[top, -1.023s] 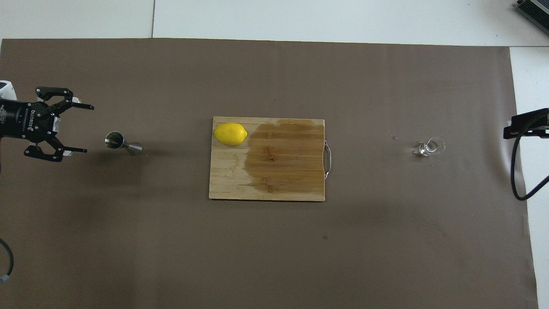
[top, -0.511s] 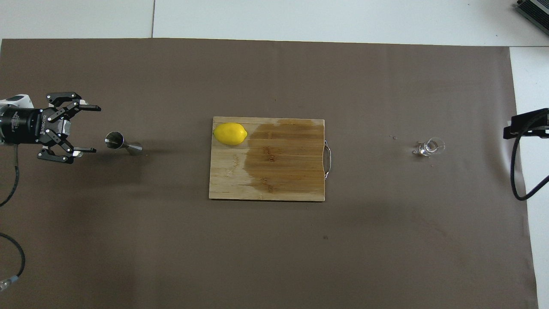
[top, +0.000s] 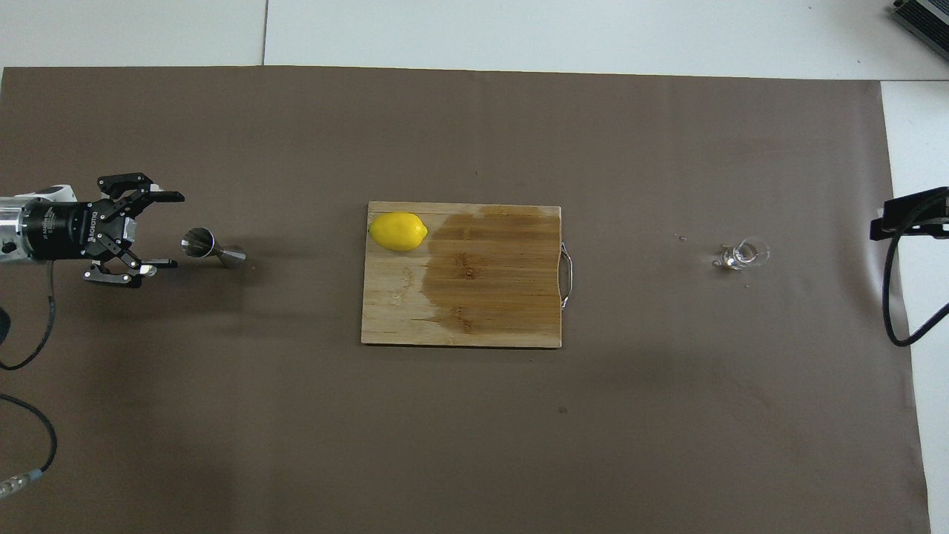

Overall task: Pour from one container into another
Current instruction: 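Advance the open left gripper around the metal jigger cup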

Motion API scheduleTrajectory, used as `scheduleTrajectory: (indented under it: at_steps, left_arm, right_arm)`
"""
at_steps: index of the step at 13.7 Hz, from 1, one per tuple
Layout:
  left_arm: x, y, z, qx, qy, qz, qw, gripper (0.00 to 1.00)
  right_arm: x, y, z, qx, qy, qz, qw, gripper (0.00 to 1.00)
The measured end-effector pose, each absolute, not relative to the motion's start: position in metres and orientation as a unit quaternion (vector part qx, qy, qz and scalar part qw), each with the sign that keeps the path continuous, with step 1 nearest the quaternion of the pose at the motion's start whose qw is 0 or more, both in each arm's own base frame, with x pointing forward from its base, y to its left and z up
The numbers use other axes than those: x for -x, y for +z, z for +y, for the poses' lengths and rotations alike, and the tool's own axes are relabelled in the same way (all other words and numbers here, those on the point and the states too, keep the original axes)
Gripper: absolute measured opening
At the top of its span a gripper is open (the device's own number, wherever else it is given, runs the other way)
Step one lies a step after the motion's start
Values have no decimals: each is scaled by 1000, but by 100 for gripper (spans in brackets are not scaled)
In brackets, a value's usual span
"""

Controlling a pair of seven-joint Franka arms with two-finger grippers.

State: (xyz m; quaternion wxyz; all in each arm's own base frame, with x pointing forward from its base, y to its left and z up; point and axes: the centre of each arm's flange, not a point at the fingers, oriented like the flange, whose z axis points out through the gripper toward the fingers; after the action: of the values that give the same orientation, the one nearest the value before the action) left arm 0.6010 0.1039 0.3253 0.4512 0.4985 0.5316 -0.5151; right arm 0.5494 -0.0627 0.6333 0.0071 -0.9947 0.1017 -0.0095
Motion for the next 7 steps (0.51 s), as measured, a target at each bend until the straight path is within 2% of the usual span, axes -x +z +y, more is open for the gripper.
scheduleTrajectory:
  at_steps: [7]
  left_arm:
    - [-597,272,114,-465,-536,540,452,100]
  right_arm:
    - [-549,633,-63,995,-10,102,7,100]
